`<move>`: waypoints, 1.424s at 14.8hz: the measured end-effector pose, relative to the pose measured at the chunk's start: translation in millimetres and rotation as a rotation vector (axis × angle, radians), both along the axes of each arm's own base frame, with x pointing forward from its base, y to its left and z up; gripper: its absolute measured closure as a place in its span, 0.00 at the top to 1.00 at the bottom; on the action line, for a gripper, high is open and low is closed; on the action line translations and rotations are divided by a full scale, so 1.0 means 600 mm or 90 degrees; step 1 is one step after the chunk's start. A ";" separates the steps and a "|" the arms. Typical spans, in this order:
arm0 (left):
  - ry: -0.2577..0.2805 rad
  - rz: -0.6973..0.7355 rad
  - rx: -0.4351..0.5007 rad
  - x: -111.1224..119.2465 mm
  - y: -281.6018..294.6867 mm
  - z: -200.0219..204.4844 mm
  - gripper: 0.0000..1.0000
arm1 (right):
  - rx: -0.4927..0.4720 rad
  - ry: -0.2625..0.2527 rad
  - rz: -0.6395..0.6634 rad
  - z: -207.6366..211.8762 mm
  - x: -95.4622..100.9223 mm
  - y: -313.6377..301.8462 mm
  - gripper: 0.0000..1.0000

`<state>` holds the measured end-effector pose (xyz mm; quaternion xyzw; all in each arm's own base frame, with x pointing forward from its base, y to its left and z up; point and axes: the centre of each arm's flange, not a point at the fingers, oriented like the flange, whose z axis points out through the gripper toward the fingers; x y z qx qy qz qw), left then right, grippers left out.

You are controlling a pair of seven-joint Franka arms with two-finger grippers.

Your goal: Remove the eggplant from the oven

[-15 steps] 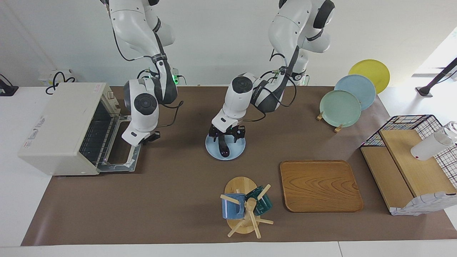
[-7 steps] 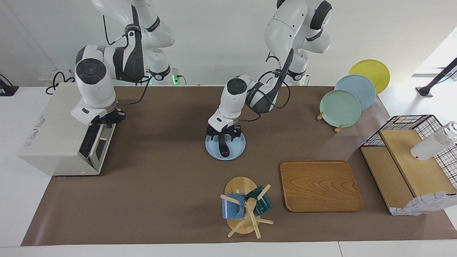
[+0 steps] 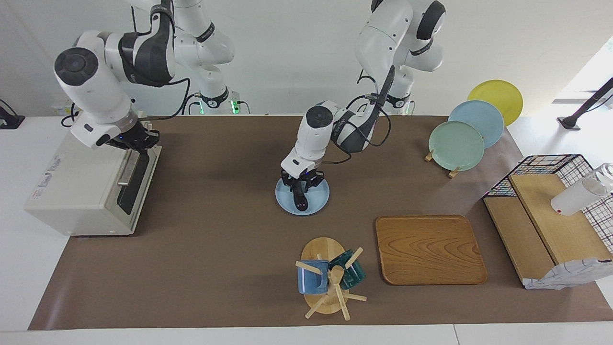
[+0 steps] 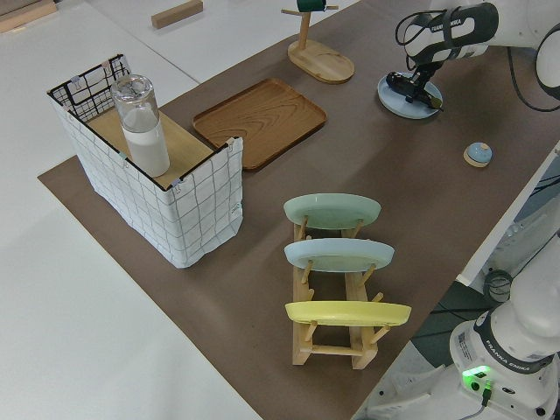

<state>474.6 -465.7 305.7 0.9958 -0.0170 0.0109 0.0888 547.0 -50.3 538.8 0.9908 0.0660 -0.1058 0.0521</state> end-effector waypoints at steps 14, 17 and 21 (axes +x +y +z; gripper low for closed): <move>-0.028 0.037 0.023 0.303 0.451 0.222 0.31 | 0.044 -0.020 -0.007 0.029 -0.004 0.024 1.00; -0.023 0.017 0.037 0.342 0.552 0.156 0.31 | 0.043 -0.022 -0.011 0.031 -0.004 0.025 1.00; -0.056 0.015 0.041 0.376 0.559 0.053 0.31 | 0.044 -0.025 -0.009 0.036 -0.005 0.026 1.00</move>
